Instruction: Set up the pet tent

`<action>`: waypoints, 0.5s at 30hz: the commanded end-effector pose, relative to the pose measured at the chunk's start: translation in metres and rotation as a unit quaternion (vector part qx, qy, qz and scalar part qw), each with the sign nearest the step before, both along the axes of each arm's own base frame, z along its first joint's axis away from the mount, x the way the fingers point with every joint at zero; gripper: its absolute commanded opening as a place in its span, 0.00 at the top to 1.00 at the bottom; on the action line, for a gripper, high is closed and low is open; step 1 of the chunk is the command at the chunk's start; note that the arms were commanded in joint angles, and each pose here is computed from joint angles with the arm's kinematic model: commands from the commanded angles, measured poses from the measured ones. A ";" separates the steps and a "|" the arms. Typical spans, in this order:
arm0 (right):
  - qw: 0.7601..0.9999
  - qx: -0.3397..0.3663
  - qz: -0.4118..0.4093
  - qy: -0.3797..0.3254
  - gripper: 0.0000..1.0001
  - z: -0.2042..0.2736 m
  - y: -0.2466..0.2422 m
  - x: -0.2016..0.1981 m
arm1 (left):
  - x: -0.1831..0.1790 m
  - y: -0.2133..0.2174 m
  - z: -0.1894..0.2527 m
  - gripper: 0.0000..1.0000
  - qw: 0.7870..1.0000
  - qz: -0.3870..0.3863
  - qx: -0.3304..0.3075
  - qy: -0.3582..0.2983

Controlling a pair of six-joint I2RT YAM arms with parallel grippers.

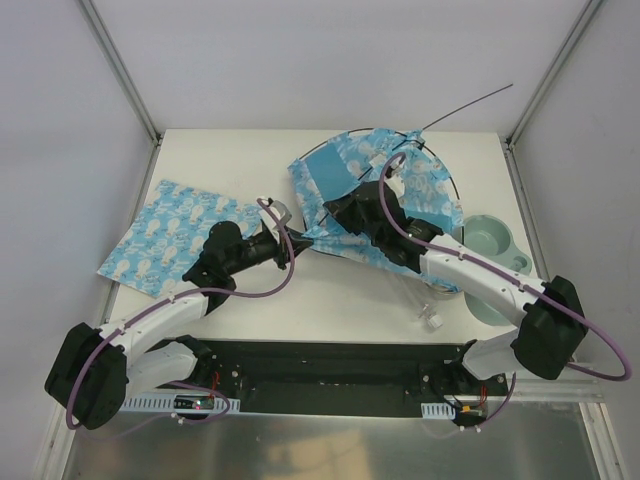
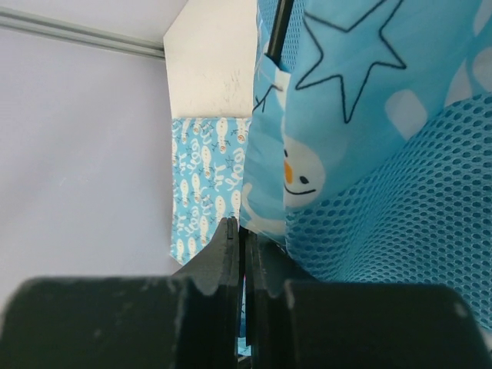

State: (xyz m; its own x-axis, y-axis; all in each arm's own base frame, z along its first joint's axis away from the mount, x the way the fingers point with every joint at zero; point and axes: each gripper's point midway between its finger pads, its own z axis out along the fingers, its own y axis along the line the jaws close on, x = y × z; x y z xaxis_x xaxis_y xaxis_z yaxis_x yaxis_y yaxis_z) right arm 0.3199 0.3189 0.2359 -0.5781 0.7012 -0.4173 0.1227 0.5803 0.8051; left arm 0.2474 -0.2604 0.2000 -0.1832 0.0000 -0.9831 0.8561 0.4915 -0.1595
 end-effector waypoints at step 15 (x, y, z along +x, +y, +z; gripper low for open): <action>0.996 -0.007 0.037 -0.083 1.00 0.029 0.017 -0.010 | -0.012 -0.006 0.009 1.00 0.999 -0.031 -0.008 0.020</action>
